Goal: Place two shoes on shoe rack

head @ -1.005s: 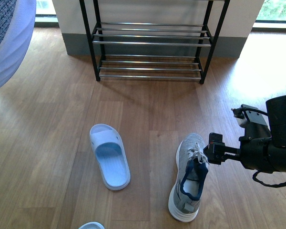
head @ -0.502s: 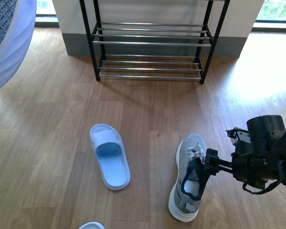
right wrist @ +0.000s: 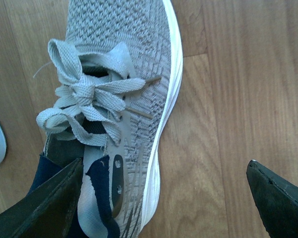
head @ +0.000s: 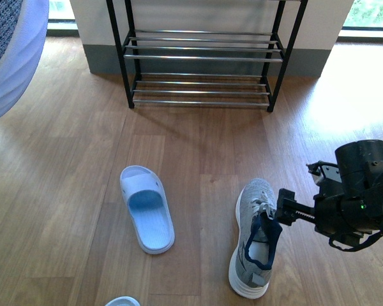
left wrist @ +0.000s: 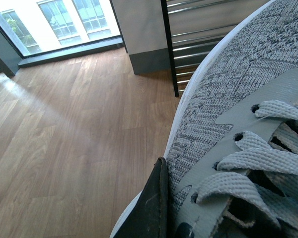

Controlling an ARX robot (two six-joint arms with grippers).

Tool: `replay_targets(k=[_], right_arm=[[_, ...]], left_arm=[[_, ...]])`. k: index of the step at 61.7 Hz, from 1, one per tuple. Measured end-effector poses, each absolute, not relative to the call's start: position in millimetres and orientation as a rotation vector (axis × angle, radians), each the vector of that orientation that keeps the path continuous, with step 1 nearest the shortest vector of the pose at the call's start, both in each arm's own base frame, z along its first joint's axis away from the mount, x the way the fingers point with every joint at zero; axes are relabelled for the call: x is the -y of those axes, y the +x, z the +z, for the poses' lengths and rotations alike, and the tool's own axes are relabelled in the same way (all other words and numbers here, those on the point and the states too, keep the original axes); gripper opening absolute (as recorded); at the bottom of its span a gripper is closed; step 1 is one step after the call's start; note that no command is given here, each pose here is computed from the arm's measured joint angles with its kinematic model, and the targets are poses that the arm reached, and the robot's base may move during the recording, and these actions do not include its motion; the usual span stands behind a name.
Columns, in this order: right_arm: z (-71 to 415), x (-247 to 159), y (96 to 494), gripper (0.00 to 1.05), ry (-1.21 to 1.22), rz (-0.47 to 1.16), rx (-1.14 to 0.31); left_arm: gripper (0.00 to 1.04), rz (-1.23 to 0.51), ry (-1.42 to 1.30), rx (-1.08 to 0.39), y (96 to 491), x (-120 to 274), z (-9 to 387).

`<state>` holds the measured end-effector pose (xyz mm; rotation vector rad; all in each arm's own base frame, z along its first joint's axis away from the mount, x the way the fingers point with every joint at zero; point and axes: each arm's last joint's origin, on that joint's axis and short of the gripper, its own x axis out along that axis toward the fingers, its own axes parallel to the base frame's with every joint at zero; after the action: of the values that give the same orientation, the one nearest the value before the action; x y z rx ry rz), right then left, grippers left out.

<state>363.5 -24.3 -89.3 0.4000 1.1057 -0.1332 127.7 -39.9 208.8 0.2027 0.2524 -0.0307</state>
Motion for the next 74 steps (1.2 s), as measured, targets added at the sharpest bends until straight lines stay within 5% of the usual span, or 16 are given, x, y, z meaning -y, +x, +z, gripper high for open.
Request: replay_targets(k=[36, 60, 74], right_arm=[[-133, 37, 372, 0.95, 0.431, -0.189, -1.216], [-138, 47, 369, 0.34, 0.372, -0.22, -1.242], [-124, 95, 354, 0.01, 0.249, -0.28, -1.21]], left_arm=[[0.02, -0.031, 0.203, -0.252, 128, 40, 209], [0.02, -0.031, 0.203, -0.252, 128, 40, 209], [0.02, -0.031, 0.203, -0.252, 128, 40, 209]])
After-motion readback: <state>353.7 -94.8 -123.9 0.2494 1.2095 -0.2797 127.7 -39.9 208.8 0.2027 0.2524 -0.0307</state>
